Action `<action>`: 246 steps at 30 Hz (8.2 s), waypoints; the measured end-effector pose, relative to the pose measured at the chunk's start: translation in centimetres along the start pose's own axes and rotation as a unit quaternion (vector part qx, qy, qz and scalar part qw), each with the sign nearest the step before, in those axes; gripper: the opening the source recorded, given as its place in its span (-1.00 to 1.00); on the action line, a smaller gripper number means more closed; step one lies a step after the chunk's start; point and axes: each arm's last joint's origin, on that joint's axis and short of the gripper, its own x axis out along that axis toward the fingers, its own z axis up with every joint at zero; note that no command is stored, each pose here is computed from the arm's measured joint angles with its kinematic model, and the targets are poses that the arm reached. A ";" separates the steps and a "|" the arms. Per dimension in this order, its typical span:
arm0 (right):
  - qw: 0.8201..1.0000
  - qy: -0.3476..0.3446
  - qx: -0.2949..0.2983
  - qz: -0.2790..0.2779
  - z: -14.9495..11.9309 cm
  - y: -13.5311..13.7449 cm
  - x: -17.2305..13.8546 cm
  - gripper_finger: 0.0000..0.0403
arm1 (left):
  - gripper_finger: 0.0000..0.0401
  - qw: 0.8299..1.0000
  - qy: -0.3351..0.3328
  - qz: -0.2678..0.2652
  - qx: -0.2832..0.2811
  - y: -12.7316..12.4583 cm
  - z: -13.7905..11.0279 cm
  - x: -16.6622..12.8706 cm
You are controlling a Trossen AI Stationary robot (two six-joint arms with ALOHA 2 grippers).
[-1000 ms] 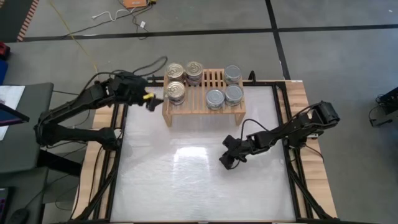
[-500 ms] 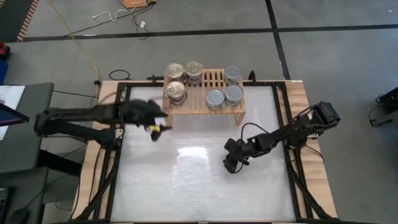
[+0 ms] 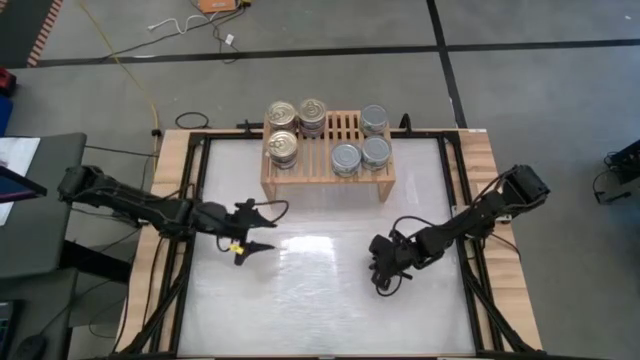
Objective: Stack canned seafood by type on shelf
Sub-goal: Return to Home Position
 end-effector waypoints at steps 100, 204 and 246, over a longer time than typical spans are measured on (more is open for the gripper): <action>0.872 -0.454 -0.157 0.093 -4.0 -14.0 -11.2 -0.19 | 0.47 0.989 -0.141 -0.037 0.001 3.3 -6.0 -7.2; 0.921 -0.347 -0.174 0.006 -3.5 -14.7 -6.6 -0.19 | 0.47 0.989 -0.142 -0.037 0.002 3.3 -6.0 -7.2; 0.922 -0.347 -0.174 0.006 -3.5 -14.7 -6.6 -0.19 | 0.47 0.989 -0.142 -0.037 0.002 3.3 -6.0 -7.2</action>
